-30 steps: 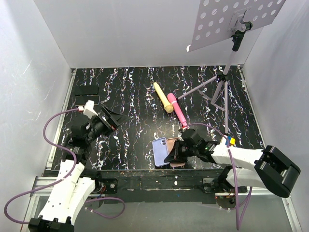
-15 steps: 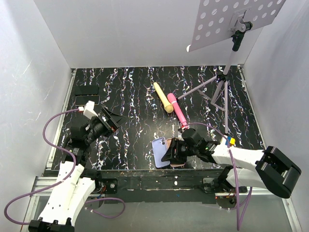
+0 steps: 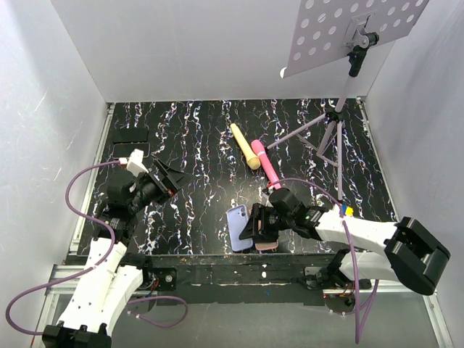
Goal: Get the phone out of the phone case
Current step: Place the phone case at the center of the board, then reset both arms
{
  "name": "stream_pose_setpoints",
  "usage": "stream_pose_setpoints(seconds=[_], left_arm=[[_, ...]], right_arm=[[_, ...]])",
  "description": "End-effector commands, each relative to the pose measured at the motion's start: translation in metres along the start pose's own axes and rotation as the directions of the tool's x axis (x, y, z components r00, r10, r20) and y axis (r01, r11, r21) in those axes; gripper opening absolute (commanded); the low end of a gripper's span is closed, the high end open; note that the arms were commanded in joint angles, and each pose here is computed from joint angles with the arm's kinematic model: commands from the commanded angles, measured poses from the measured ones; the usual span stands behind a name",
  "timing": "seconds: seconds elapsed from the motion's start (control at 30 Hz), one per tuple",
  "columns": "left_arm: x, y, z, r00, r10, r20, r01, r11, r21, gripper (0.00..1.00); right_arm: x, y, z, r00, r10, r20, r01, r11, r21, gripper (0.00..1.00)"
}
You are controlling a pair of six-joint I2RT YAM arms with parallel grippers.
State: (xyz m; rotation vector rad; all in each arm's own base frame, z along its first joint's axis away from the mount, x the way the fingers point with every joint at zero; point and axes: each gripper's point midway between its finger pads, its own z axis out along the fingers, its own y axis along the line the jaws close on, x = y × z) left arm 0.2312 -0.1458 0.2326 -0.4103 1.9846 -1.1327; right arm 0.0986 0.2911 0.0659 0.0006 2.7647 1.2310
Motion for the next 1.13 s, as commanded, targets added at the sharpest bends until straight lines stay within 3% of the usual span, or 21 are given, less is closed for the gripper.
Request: stream_pose_setpoints(seconds=[0.0,0.2,0.37,0.47,0.6,0.7,0.77,0.9,1.1], left_arm=[[-0.004,-0.014,-0.004,0.999,0.042,-0.001,-0.042,0.999,0.034,0.98],[-0.010,-0.020,-0.004,0.998,0.070,0.008,-0.070,0.997,0.041,0.98],[-0.035,-0.057,-0.023,0.974,0.204,0.101,-0.213,0.973,0.087,0.98],[-0.061,-0.096,-0.052,0.917,0.324,0.232,-0.356,0.928,0.110,0.98],[-0.094,-0.142,-0.107,0.777,0.457,0.433,-0.523,0.851,0.041,0.98],[-0.113,-0.166,-0.136,0.683,0.498,0.535,-0.585,0.811,-0.009,0.98],[-0.120,-0.178,-0.147,0.647,0.502,0.574,-0.603,0.798,-0.018,0.98],[-0.121,-0.192,-0.158,0.628,0.456,0.631,-0.608,0.793,0.032,0.98],[-0.115,-0.192,-0.152,0.646,0.433,0.629,-0.605,0.792,0.077,0.98]], right_arm=[[-0.013,0.009,-0.017,0.995,-0.073,0.074,0.071,0.997,0.033,0.67],[-0.015,0.007,-0.047,0.978,-0.167,0.127,0.157,0.984,0.082,0.77],[-0.026,0.013,-0.090,0.929,-0.305,0.208,0.277,0.949,0.153,0.82],[-0.046,0.025,-0.138,0.845,-0.396,0.360,0.336,0.916,0.218,0.82],[-0.067,0.041,-0.214,0.697,-0.441,0.565,0.338,0.898,0.283,0.86],[-0.075,0.056,-0.265,0.584,-0.434,0.685,0.339,0.898,0.281,0.86],[-0.077,0.061,-0.287,0.534,-0.430,0.728,0.335,0.898,0.285,0.87],[-0.075,0.076,-0.314,0.440,-0.428,0.790,0.402,0.880,0.253,0.88],[-0.073,0.075,-0.319,0.393,-0.352,0.849,0.408,0.894,0.182,0.88]])
